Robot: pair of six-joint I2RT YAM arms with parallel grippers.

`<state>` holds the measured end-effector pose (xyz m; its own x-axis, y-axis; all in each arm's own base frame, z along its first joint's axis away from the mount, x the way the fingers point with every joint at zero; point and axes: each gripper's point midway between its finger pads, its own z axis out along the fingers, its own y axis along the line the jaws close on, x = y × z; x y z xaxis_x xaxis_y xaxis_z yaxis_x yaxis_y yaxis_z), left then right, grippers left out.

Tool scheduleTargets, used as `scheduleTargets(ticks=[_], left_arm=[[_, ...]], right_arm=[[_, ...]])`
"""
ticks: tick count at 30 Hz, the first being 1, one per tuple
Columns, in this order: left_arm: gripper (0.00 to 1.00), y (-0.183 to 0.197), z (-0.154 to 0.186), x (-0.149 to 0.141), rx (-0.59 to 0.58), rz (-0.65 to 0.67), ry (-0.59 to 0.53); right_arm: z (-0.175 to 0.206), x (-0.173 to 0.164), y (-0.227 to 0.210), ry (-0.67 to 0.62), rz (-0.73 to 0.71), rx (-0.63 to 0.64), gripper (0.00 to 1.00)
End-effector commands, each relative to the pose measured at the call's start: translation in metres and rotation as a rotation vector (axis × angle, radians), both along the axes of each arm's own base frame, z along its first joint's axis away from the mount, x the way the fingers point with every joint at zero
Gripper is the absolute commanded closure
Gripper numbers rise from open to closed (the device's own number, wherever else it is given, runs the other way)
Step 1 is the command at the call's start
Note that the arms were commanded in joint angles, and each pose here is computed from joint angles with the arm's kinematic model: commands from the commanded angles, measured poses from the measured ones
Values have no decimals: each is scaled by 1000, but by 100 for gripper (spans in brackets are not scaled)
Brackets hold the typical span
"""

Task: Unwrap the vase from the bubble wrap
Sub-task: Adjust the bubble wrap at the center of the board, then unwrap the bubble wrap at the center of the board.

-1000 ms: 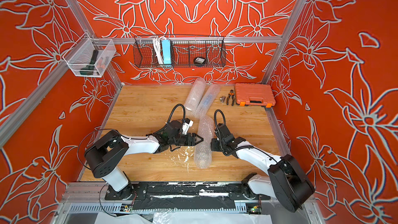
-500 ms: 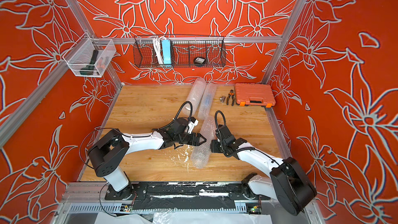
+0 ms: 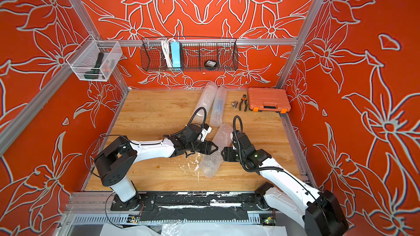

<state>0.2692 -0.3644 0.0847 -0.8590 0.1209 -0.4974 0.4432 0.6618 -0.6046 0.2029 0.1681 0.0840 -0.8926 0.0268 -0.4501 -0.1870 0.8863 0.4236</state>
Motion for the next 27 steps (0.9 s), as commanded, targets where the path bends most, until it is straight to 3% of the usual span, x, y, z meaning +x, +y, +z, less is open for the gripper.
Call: scheduleTargets(ticks=[1, 12, 19, 27], left_arm=[[37, 12, -21, -20, 72, -15, 62], [37, 15, -18, -19, 71, 2, 52], [38, 16, -17, -19, 70, 5, 50], [38, 16, -14, -21, 62, 0, 48]], right_arm=[[12, -5, 18, 40, 23, 104, 33], [17, -6, 27, 52, 45, 156, 45], [20, -13, 23, -27, 130, 126, 47], [14, -13, 36, 22, 159, 171, 50]])
